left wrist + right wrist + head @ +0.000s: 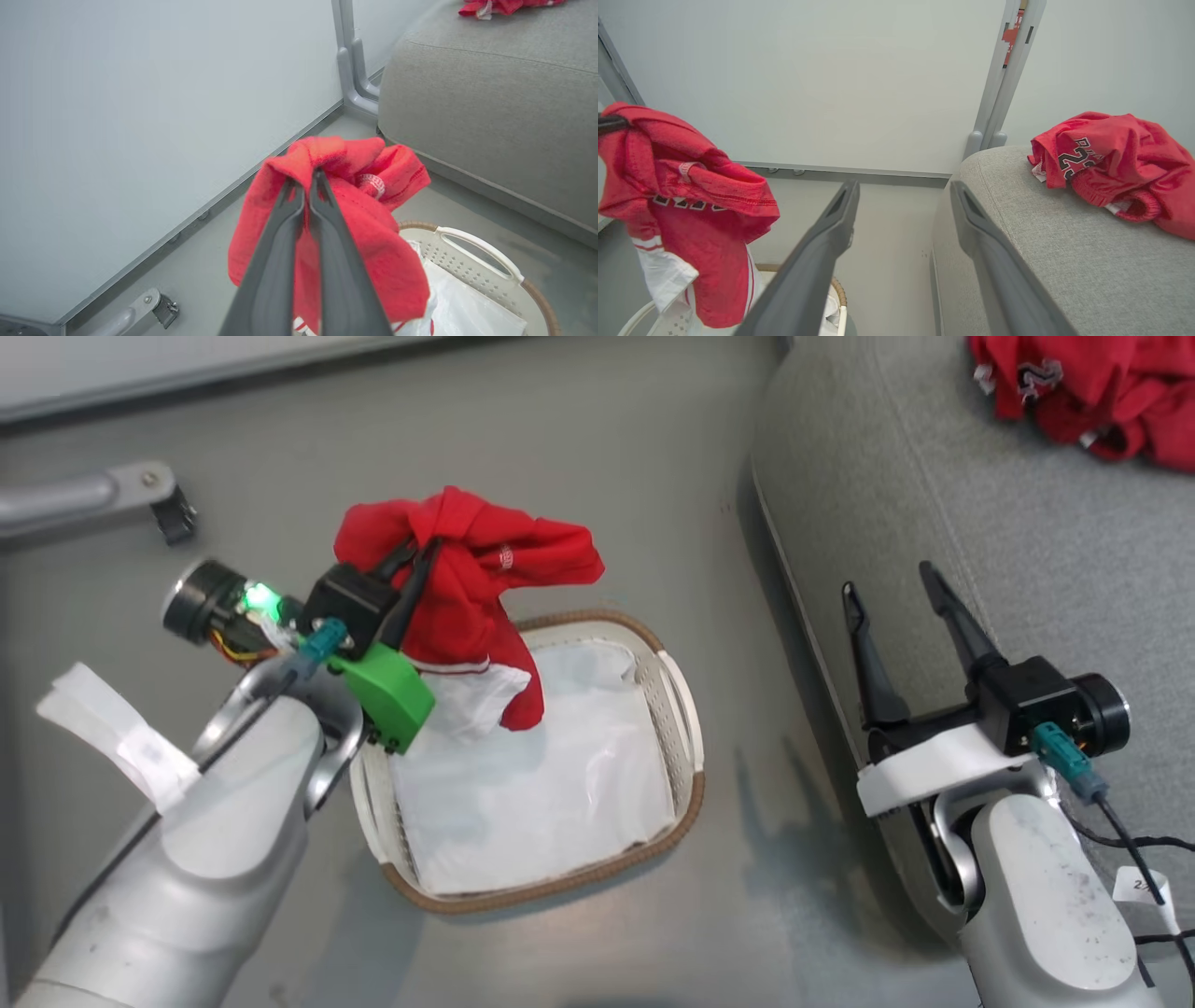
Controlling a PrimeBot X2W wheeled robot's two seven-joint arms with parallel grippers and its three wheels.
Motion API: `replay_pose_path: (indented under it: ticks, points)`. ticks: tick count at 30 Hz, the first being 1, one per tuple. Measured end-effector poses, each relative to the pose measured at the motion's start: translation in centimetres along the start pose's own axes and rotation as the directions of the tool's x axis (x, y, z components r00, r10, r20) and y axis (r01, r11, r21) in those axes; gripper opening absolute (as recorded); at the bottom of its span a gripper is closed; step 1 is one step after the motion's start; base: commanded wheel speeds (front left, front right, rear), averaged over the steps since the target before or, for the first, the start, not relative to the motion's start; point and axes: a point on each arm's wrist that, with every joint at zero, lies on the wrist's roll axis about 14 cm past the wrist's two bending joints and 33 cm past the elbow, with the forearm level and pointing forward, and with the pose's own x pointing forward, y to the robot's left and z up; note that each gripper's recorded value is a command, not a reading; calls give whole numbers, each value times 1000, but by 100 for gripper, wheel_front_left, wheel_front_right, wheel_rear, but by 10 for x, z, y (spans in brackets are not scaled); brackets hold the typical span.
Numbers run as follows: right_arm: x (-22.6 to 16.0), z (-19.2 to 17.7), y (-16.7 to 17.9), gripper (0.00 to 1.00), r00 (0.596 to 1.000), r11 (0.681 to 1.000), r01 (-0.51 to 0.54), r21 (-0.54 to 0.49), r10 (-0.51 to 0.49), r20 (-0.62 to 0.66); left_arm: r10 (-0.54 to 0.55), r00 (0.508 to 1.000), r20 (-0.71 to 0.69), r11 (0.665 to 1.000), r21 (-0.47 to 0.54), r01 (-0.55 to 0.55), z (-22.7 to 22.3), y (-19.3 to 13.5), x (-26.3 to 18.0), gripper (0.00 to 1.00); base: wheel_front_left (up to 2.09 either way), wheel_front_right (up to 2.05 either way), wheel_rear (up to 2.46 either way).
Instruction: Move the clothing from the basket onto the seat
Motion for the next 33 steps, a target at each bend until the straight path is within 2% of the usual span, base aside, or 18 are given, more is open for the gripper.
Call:
replay_pose_path:
  ticks: [7,14,24,33]
  points:
    - [-7,34,29,100,994,997,-80,-2,79,72,43,982,183,991,115,-64,121,29,-24,0,0,0,0]
    - [-7,73,68,100,968,981,-192,-26,193,160,53,954,295,970,213,-119,200,34,-54,0,0,0,0]
    - [-11,121,108,100,911,950,-308,-53,311,272,22,943,332,963,247,-109,231,14,-69,0,0,0,0]
    - [-2,139,126,100,881,928,-351,-126,373,290,-31,948,318,966,253,-54,225,-11,-73,0,0,0,0]
